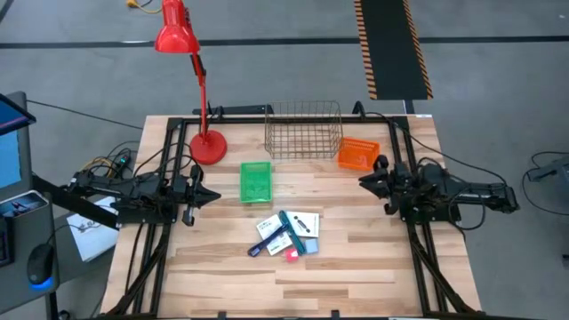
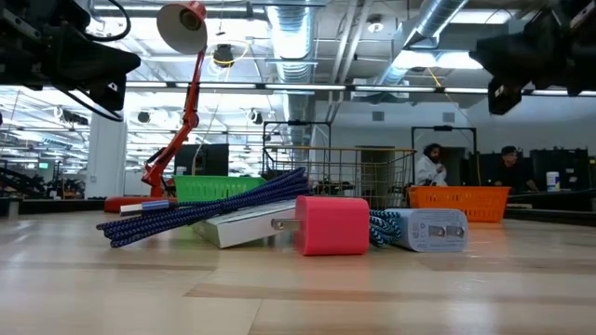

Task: Pick and place items into bin
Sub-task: Put the white charger adapter into the orange basket

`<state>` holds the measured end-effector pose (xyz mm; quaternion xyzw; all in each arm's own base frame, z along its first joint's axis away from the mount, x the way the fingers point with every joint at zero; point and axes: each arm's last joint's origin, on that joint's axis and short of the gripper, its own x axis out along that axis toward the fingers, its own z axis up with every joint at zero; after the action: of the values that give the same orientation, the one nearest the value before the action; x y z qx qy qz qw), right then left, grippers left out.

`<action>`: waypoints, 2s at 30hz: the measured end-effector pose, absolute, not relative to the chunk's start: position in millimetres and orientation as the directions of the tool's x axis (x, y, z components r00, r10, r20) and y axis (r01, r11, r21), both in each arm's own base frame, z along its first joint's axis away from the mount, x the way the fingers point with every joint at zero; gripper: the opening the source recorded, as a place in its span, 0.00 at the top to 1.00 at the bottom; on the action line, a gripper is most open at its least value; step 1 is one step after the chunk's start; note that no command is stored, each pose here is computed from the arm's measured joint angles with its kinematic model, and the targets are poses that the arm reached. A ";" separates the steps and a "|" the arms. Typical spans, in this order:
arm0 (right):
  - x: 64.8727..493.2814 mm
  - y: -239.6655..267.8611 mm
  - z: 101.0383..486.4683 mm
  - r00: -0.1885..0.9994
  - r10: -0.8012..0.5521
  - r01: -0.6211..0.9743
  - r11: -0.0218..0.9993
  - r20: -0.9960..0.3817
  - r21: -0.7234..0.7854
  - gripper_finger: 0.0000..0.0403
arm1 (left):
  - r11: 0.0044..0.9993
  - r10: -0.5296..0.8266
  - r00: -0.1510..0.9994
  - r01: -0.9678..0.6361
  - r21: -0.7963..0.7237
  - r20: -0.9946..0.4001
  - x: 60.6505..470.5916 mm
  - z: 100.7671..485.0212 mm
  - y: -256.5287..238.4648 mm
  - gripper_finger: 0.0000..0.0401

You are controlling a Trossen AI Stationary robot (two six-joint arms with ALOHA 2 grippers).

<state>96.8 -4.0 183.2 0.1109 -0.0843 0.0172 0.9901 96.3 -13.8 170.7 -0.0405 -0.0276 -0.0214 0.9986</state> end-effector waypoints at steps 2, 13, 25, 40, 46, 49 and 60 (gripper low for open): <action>96.4 -4.2 185.4 0.981 0.010 -0.052 0.976 0.195 0.211 0.84 | 0.996 -0.041 0.998 0.045 -0.080 0.056 96.4 170.7 -13.8 1.00; 95.6 -6.8 192.0 0.961 -0.090 -0.001 0.944 0.260 0.330 0.84 | 0.996 -0.040 0.998 0.045 -0.080 0.057 96.4 170.8 -13.8 1.00; 128.4 -8.0 217.5 0.984 -0.079 0.046 0.979 0.160 0.200 0.84 | 0.996 -0.040 0.998 0.045 -0.080 0.057 96.3 170.7 -13.8 1.00; 209.0 8.3 175.1 0.881 0.056 0.047 0.978 -0.470 0.204 0.84 | 0.996 -0.041 0.998 0.045 -0.080 0.057 96.4 170.7 -13.8 1.00; 217.7 19.2 166.9 0.876 0.095 0.006 0.978 -0.473 0.209 0.84 | 0.996 -0.040 0.998 0.045 -0.080 0.057 96.3 170.7 -13.8 1.00; 221.1 24.5 161.4 0.869 0.115 -0.014 0.978 -0.481 0.208 0.84 | 0.996 -0.040 0.998 0.045 -0.080 0.057 96.3 170.8 -13.8 1.00; 231.6 33.8 144.5 0.857 0.145 -0.032 0.973 -0.494 0.230 0.80 | 0.996 -0.040 0.998 0.045 -0.080 0.057 96.3 170.7 -13.8 1.00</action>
<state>231.6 33.8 144.5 0.1073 0.2632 0.0462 0.9576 96.3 -13.8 170.7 -0.0406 -0.0276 -0.0213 0.9986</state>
